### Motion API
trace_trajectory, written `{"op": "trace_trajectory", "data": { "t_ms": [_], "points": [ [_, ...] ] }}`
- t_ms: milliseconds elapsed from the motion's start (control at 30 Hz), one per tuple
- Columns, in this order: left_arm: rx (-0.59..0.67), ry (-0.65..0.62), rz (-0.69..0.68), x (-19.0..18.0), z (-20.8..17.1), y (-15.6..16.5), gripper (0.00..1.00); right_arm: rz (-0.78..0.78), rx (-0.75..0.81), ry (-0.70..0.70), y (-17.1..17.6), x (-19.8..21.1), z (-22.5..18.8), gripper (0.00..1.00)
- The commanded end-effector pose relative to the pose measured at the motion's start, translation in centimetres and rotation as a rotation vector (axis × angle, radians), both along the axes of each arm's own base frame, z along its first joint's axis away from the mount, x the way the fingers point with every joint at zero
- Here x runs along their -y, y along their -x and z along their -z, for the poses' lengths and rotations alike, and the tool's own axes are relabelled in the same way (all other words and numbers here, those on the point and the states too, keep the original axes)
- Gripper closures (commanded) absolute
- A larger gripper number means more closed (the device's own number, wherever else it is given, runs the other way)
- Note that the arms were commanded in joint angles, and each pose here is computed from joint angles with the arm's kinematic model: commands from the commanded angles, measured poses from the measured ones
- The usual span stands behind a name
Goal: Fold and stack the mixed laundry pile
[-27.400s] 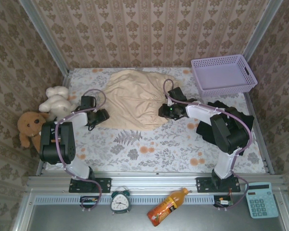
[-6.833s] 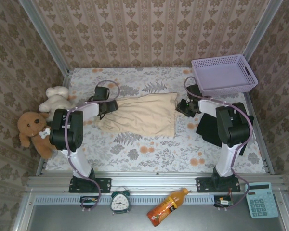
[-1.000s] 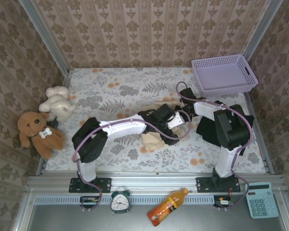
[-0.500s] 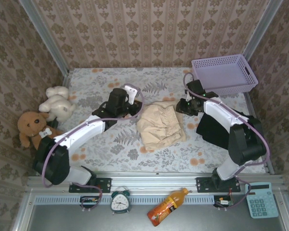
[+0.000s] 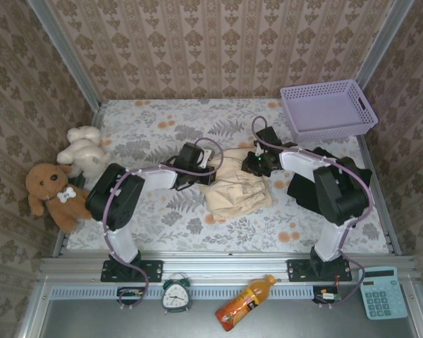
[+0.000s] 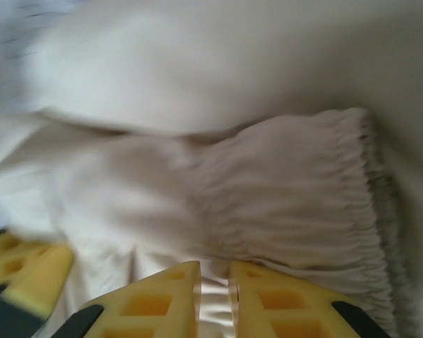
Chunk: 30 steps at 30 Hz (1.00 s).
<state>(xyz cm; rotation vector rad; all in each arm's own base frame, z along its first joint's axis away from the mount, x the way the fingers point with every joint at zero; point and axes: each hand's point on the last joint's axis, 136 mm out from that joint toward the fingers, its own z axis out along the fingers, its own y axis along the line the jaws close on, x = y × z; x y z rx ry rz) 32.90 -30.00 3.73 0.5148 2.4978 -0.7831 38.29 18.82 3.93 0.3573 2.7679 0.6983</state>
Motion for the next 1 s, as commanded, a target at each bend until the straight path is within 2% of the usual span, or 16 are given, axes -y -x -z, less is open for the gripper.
{"op": "trace_trajectory", "data": {
  "t_ms": [0, 233, 367, 467, 533, 633, 700, 767, 833, 900, 967],
  "points": [
    [-0.076, 0.004, -0.01, 0.3, 1.1, 0.0, 1.0, 0.065, -0.052, 0.005, -0.6, 1.0, 3.0, 0.79],
    [-0.177, 0.014, -0.039, -0.7, 0.3, 3.8, 1.0, -0.057, 0.016, -0.033, -3.9, -1.6, 1.6, 0.76],
    [-0.204, 0.078, -0.014, 1.9, -2.1, 6.8, 1.0, -0.195, 0.08, -0.122, -6.8, -5.9, -0.8, 0.74],
    [-0.187, 0.131, -0.011, 3.8, -4.9, 7.3, 0.98, -0.257, 0.143, -0.213, -8.0, -8.4, -4.2, 0.72],
    [-0.14, 0.148, -0.046, 3.7, -7.2, 6.3, 0.85, -0.26, 0.18, -0.217, -8.2, -8.4, -6.5, 0.71],
    [-0.004, 0.148, -0.108, 2.2, -10.6, 4.1, 0.6, -0.253, 0.223, -0.182, -7.1, -7.0, -9.2, 0.71],
    [0.081, 0.105, -0.15, 0.3, -11.7, 2.6, 0.55, -0.22, 0.219, -0.137, -5.6, -5.4, -9.7, 0.71],
    [0.111, 0.108, -0.164, -0.9, -11.9, 1.4, 0.56, -0.186, 0.195, -0.103, -3.8, -4.0, -9.2, 0.71],
    [0.106, 0.166, -0.149, -0.9, -11.8, 0.4, 0.59, -0.153, 0.178, -0.091, -1.9, -3.0, -8.4, 0.71],
    [0.091, 0.228, -0.113, 0.0, -11.6, -0.5, 0.67, -0.115, 0.152, -0.102, -0.2, -2.3, -7.4, 0.72],
    [0.088, 0.229, -0.074, 1.2, -10.8, -1.1, 0.73, -0.089, 0.134, -0.111, 0.8, -1.9, -6.1, 0.73]
  ]
}}
